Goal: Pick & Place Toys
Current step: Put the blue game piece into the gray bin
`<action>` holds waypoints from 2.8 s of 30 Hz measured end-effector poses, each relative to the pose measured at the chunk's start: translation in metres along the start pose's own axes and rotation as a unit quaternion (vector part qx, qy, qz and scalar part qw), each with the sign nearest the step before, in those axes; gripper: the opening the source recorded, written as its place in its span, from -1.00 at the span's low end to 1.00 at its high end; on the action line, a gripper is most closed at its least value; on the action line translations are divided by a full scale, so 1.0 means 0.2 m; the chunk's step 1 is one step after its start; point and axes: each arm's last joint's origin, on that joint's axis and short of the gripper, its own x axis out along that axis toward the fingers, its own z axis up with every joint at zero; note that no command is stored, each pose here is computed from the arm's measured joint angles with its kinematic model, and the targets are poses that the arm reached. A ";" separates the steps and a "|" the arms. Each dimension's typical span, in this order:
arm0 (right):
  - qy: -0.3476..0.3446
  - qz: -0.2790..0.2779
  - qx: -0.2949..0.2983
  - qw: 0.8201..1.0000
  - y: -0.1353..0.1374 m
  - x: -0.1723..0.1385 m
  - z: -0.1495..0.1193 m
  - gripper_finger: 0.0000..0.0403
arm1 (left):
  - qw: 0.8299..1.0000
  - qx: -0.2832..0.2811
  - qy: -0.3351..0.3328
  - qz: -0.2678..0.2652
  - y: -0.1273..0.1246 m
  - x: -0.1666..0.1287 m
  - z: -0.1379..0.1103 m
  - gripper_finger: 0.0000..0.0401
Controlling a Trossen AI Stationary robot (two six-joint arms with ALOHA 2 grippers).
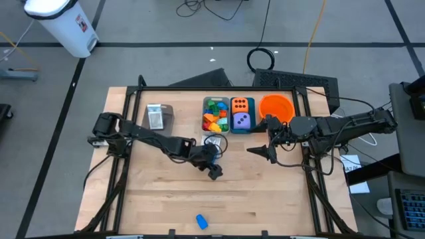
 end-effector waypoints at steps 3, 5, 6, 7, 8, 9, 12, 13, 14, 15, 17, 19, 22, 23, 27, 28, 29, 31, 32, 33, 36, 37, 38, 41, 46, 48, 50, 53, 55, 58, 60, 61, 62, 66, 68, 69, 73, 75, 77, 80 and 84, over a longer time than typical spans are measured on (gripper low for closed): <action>0.001 -0.001 0.000 1.000 0.00 0.00 0.00 0.96 | 1.000 0.010 0.006 0.002 0.01 0.00 0.01 0.83; 0.003 -0.001 -0.001 1.000 0.00 0.00 0.00 0.96 | 1.000 -0.012 0.006 0.006 0.03 -0.02 0.03 0.83; 0.004 -0.002 -0.001 1.000 0.00 0.00 0.00 0.96 | 1.000 -0.017 0.001 0.003 0.03 -0.03 0.05 0.83; 0.004 -0.002 -0.002 1.000 0.00 0.00 0.00 0.96 | 1.000 -0.018 -0.005 -0.001 0.03 -0.04 0.06 0.83; 0.004 -0.002 -0.004 1.000 0.00 0.00 0.00 0.96 | 1.000 -0.020 -0.006 0.000 0.03 -0.05 0.07 0.83; 0.004 -0.002 -0.007 1.000 0.00 0.00 0.00 0.96 | 1.000 -0.021 -0.007 0.002 0.03 -0.05 0.07 0.83; 0.001 -0.011 -0.014 1.000 -0.01 0.00 0.00 0.96 | 0.999 -0.040 -0.004 0.020 0.06 -0.06 0.08 0.83; 0.000 -0.015 -0.013 1.000 -0.01 0.00 0.00 0.96 | 0.998 -0.047 0.001 0.033 0.08 -0.06 0.09 0.83; 0.000 -0.016 -0.013 1.000 -0.01 0.00 0.00 0.96 | 0.997 -0.056 0.003 0.044 0.09 -0.06 0.09 0.83; 0.001 -0.018 -0.013 1.000 -0.02 0.00 0.00 0.96 | 0.996 -0.066 0.003 0.058 0.11 -0.06 0.08 0.83; 0.002 -0.022 -0.013 1.000 -0.02 0.00 0.00 0.96 | 0.993 -0.080 0.001 0.093 0.13 -0.07 0.08 0.83; 0.007 -0.026 -0.013 1.000 -0.03 0.00 0.00 0.96 | 0.990 -0.086 -0.008 0.116 0.15 -0.07 0.07 0.83; 0.009 -0.032 -0.012 0.999 -0.04 0.00 0.00 0.96 | 0.988 -0.085 -0.019 0.129 0.14 -0.08 0.08 0.83; 0.009 -0.034 -0.011 0.999 -0.04 0.00 0.00 0.96 | 0.988 -0.084 -0.024 0.129 0.14 -0.08 0.08 0.83; 0.009 -0.041 -0.016 0.999 -0.06 0.00 0.00 0.96 | 0.986 -0.078 -0.040 0.144 0.14 -0.08 0.07 0.83; 0.008 -0.043 -0.019 0.999 -0.06 0.00 0.00 0.96 | 0.986 -0.077 -0.041 0.145 0.14 -0.08 0.07 0.83; 0.008 -0.044 -0.020 0.999 -0.07 0.00 0.00 0.96 | 0.986 -0.077 -0.041 0.145 0.14 -0.08 0.07 0.83; 0.007 -0.047 -0.021 0.999 -0.07 0.00 0.01 0.96 | 0.985 -0.079 -0.039 0.148 0.15 -0.06 0.07 0.83; 0.007 -0.049 -0.020 0.999 -0.08 0.00 0.01 0.96 | 0.985 -0.079 -0.037 0.152 0.15 -0.06 0.07 0.83; 0.007 -0.050 -0.020 0.999 -0.08 0.00 0.01 0.96 | 0.984 -0.079 -0.036 0.154 0.15 -0.06 0.07 0.83; 0.008 -0.050 -0.022 0.998 -0.08 0.00 0.01 0.96 | 0.984 -0.078 -0.046 0.153 0.15 -0.06 0.07 0.83; 0.008 -0.050 -0.024 0.998 -0.08 0.00 0.01 0.96 | 0.984 -0.078 -0.047 0.155 0.15 -0.06 0.07 0.83; 0.008 -0.050 -0.025 0.998 -0.08 0.00 0.01 0.96 | 0.983 -0.079 -0.047 0.156 0.15 -0.06 0.07 0.83; 0.009 -0.050 -0.032 0.998 -0.08 0.00 0.01 0.96 | 0.983 -0.079 -0.048 0.158 0.16 -0.05 0.07 0.83; 0.009 -0.050 -0.032 0.998 -0.08 0.00 0.01 0.96 | 0.982 -0.083 -0.047 0.161 0.17 -0.01 0.07 0.83; 0.011 -0.051 -0.032 0.998 -0.08 0.01 0.00 0.96 | 0.981 -0.084 -0.042 0.169 0.18 0.00 0.06 0.83; 0.011 -0.051 -0.032 0.998 -0.08 0.01 0.00 0.96 | 0.981 -0.087 -0.042 0.170 0.19 0.01 0.06 0.83; 0.012 -0.051 -0.032 0.998 -0.08 0.01 0.00 0.96 | 0.980 -0.089 -0.037 0.175 0.19 0.02 0.05 0.83; 0.014 -0.052 -0.032 0.998 -0.08 0.01 0.00 0.96 | 0.979 -0.089 -0.034 0.179 0.20 0.03 0.05 0.83; 0.014 -0.052 -0.032 0.998 -0.08 0.00 0.00 0.96 | 0.977 -0.092 -0.024 0.193 0.23 0.06 0.04 0.83; 0.015 -0.052 -0.032 0.998 -0.08 0.00 0.00 0.96 | 0.976 -0.094 -0.015 0.197 0.24 0.07 0.03 0.83; 0.016 -0.052 -0.032 0.998 -0.08 0.00 0.00 0.96 | 0.975 -0.094 -0.013 0.199 0.24 0.08 0.03 0.83; 0.016 -0.052 -0.032 0.998 -0.08 0.00 0.00 0.96 | 0.975 -0.095 -0.011 0.200 0.25 0.09 0.02 0.83; 0.020 -0.054 -0.023 0.998 -0.08 0.00 -0.01 0.96 | 0.973 -0.099 0.001 0.209 0.25 0.08 0.02 0.83; 0.024 -0.055 -0.022 0.998 -0.08 0.00 -0.01 0.96 | 0.971 -0.102 0.006 0.216 0.26 0.07 0.01 0.83; 0.024 -0.055 -0.022 0.998 -0.08 0.00 -0.01 0.96 | 0.971 -0.103 0.008 0.217 0.26 0.07 0.01 0.83; 0.032 -0.058 -0.021 0.998 -0.09 0.00 -0.02 0.96 | 0.973 -0.089 0.011 0.215 0.26 0.07 0.01 0.83; 0.032 -0.058 -0.021 0.998 -0.09 0.00 -0.02 0.96 | 0.974 -0.078 0.013 0.213 0.25 0.08 0.01 0.83; 0.032 -0.058 -0.021 0.998 -0.09 0.00 -0.02 0.96 | 0.975 -0.069 0.017 0.211 0.25 0.08 0.01 0.83; 0.032 -0.058 -0.021 0.998 -0.09 0.00 -0.02 0.96 | 0.977 -0.055 0.033 0.203 0.26 0.08 0.01 0.83; 0.032 -0.058 -0.021 0.998 -0.09 0.00 -0.02 0.96 | 0.976 -0.060 0.049 0.205 0.27 0.07 0.02 0.82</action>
